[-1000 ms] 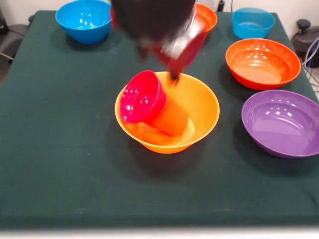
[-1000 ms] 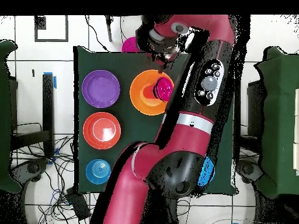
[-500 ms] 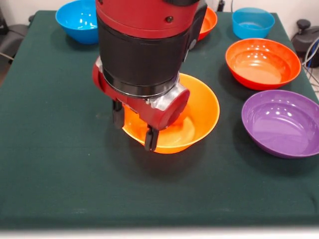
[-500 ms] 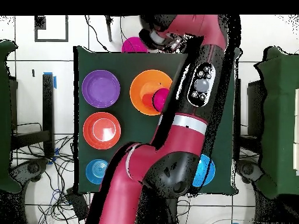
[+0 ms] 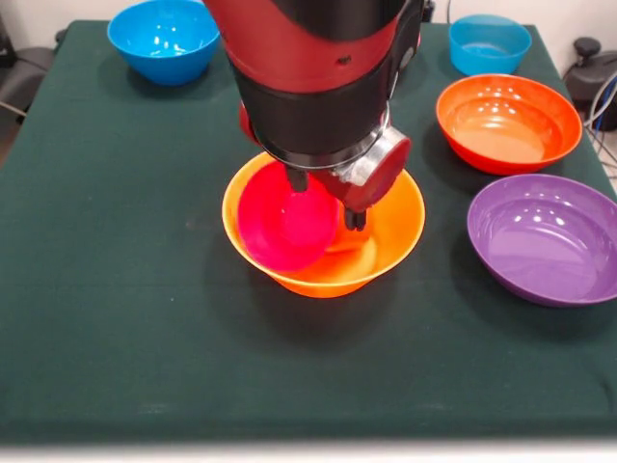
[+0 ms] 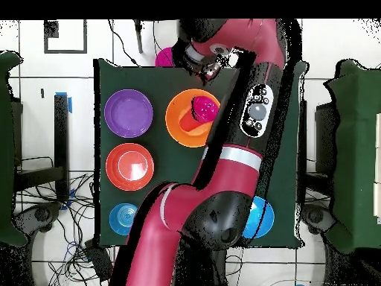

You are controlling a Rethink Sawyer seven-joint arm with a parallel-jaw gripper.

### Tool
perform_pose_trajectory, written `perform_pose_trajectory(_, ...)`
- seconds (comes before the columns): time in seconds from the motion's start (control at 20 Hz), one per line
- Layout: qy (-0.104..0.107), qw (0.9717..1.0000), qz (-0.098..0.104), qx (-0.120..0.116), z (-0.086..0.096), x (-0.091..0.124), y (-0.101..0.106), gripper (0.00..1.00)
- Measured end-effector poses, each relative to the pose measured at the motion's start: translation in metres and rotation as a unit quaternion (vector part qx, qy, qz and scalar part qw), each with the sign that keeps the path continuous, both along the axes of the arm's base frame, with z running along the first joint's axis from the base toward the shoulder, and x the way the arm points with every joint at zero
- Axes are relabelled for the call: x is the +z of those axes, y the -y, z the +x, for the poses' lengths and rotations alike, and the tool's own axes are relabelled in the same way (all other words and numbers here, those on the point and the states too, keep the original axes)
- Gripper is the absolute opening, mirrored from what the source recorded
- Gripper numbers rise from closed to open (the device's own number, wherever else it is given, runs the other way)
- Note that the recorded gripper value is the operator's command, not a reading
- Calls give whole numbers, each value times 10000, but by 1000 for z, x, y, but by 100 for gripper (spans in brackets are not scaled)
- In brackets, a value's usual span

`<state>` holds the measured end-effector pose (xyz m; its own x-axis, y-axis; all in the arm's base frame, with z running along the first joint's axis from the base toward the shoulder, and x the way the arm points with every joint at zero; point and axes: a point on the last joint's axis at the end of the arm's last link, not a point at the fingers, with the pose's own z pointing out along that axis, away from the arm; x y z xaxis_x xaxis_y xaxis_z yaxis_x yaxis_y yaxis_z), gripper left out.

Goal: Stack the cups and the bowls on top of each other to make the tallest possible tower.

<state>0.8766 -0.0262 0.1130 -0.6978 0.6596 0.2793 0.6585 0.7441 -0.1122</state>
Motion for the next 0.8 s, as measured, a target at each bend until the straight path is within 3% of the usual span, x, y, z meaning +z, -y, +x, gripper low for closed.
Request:
perform_pose_trajectory(0.55, 224, 9996, -153, -54, -1, -49, 16, 100)
perform_pose_trajectory(0.8, 147, 9998, -140, -51, -6, -67, 15, 100)
